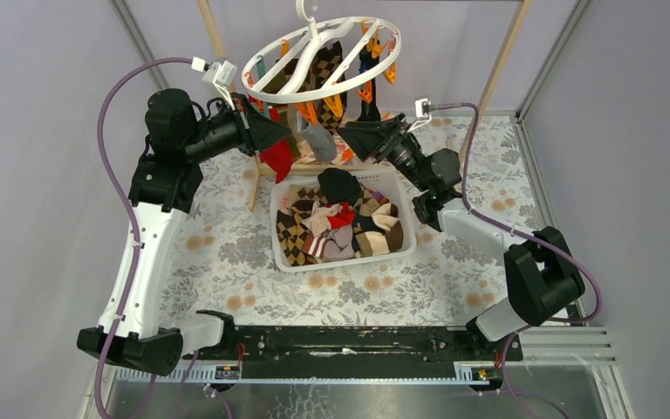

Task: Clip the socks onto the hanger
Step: Open the clamp at the hanger.

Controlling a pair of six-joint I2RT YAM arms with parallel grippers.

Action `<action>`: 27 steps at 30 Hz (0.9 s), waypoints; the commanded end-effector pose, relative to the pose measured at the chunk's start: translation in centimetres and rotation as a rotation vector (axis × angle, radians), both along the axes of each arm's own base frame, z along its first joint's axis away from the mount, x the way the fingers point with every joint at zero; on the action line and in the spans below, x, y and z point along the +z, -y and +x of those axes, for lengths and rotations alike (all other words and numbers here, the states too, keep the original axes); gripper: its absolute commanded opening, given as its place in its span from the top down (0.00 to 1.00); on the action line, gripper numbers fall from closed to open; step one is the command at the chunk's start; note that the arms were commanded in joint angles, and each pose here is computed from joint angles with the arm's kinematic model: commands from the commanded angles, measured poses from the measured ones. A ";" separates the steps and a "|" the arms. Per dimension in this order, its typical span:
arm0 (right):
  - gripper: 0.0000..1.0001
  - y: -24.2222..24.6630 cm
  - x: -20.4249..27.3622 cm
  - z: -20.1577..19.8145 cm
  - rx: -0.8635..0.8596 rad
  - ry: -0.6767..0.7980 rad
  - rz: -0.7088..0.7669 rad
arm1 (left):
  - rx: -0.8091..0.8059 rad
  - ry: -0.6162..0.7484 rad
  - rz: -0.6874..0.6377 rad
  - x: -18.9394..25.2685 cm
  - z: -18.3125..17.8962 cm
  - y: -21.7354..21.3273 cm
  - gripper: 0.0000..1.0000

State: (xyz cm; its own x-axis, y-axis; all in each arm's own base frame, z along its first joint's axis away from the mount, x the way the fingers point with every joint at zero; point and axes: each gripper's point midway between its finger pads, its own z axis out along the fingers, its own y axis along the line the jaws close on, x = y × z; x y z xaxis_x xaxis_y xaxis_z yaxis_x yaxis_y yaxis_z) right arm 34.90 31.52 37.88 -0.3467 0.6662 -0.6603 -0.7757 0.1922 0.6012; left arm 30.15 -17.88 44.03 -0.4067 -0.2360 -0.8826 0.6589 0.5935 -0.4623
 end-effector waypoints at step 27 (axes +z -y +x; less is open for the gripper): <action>0.50 -3.5 8.8 -2.0 -0.088 0.345 -0.046 | 0.040 0.050 0.024 1.5 -0.7 -0.8 0.91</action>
